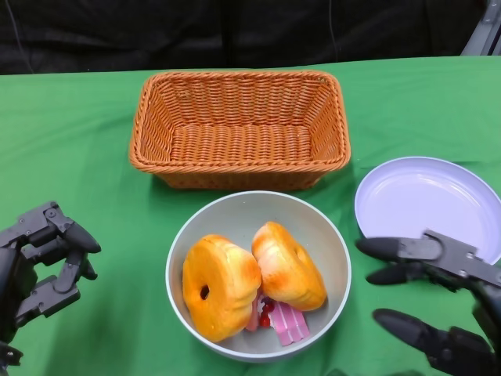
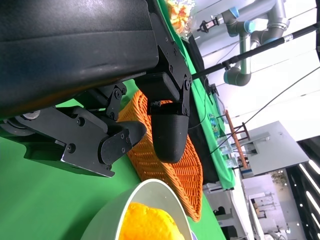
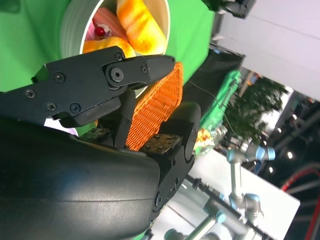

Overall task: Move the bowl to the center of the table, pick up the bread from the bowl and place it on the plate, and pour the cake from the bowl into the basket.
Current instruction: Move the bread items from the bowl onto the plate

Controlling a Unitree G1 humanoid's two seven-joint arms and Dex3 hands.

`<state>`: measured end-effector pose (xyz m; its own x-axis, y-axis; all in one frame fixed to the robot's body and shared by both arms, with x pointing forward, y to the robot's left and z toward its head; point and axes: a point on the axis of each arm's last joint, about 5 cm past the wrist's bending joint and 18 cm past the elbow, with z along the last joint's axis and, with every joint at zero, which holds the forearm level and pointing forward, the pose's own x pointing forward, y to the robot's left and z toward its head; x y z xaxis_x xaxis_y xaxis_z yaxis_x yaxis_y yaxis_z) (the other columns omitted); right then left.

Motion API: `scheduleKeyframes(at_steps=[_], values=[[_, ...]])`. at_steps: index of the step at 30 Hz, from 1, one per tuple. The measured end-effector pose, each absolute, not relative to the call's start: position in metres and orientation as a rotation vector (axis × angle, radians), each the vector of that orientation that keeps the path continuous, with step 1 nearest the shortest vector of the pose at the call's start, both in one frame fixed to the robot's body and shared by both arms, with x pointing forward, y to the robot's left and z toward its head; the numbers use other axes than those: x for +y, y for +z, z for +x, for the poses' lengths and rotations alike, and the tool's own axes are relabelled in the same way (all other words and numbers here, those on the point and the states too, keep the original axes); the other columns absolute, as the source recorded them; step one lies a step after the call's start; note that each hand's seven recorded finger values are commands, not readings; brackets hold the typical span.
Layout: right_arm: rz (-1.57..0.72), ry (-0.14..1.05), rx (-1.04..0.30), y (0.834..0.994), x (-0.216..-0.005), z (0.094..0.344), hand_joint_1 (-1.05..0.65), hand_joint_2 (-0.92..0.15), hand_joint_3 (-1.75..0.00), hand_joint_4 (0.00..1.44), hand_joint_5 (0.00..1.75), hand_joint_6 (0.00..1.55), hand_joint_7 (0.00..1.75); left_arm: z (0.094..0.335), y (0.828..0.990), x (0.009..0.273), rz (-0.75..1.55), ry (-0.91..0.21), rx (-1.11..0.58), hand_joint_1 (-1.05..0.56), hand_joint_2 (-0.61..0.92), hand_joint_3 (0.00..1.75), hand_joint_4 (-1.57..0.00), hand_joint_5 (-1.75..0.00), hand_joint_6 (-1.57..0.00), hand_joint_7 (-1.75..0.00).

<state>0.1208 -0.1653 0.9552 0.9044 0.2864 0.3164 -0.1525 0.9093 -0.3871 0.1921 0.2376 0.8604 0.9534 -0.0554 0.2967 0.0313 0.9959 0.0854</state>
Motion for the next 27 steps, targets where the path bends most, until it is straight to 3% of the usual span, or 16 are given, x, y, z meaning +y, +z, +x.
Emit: scheduleKeyframes(at_steps=[10,18,27], values=[[-0.548,0.232,-0.314,0.972,-0.147,0.134,-0.74,-0.92,-0.08,0.38,0.34,0.41,0.02,0.195,0.859,0.236,0.082,-0.048,-0.309,0.02,0.69,0.93,-0.77,-1.65,-0.74,-1.4],[-0.757,0.28,-0.262,0.985,-0.121,0.155,-0.86,-0.92,-0.18,0.4,0.27,0.31,0.0,0.196,0.856,0.234,0.096,-0.063,-0.298,0.03,0.67,0.98,-0.76,-1.65,-0.73,-1.42],[-0.836,0.329,-0.215,0.984,-0.104,0.178,-0.86,-0.92,-0.17,0.44,0.24,0.34,0.01,0.198,0.856,0.231,0.1,-0.073,-0.298,0.06,0.7,0.94,-0.74,-1.67,-0.72,-1.42]])
